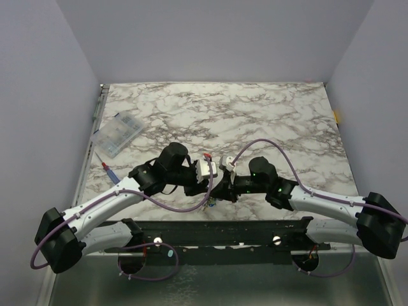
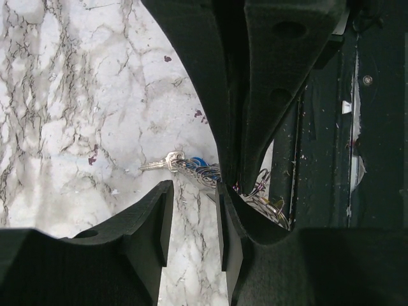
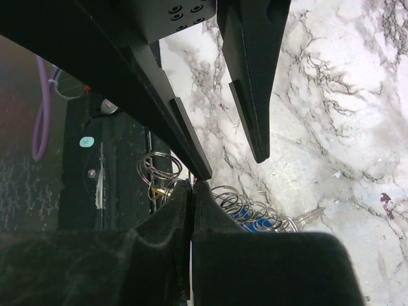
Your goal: Put the keys on the keyring
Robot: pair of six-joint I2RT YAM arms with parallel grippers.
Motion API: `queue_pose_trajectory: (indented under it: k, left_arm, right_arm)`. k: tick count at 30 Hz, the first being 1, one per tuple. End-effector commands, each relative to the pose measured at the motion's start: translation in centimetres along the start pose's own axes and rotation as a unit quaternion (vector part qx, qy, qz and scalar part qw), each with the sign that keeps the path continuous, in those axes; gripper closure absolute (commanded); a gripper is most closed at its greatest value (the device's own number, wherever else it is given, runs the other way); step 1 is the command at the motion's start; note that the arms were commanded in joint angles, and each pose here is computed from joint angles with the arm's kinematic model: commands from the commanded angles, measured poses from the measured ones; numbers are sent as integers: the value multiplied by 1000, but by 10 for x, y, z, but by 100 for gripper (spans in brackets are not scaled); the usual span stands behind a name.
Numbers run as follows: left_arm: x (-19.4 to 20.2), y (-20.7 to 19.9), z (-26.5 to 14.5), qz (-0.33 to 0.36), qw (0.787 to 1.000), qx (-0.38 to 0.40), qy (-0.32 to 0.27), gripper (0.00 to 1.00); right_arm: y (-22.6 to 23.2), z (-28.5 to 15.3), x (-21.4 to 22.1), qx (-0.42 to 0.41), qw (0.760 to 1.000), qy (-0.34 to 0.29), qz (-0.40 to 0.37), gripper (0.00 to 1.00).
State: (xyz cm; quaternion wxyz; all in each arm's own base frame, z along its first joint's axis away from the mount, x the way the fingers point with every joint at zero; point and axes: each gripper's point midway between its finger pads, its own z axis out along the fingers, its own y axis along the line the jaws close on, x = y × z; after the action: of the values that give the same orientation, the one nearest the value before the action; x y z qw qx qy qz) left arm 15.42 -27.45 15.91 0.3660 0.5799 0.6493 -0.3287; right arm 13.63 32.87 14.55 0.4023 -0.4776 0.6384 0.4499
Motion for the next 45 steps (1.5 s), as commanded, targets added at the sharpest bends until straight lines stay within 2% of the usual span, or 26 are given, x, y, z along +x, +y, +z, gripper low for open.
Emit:
queue_pose_trajectory:
  k: [1,10,20,29,37,40,45]
  left_arm:
    - [0,-14,2,-9,999,33,-11,62]
    - [-10,-14,-8,-8,999,20,-29,57]
    - [-3,-22,-9,-20,999,27,-29,56]
    - [6,-17,2,-27,999,34,-9,60]
    - [11,-19,2,-24,999,35,-6,69]
    - [13,-21,-1,-23,999,33,-9,69]
    - [19,-30,-1,-28,998,48,-7,64]
  right_arm:
    - [1,3,-4,-5,1000,-8,-14,99]
    - [-1,3,1,2,1000,2,-9,99]
    - [-3,2,1,9,1000,4,-8,99]
    - [-1,1,-2,6,1000,1,-10,99]
    - [-5,0,-1,15,1000,1,-25,99]
    - [-8,-1,-3,24,999,-1,-27,99]
    - [-9,-1,-2,26,999,1,-26,99]
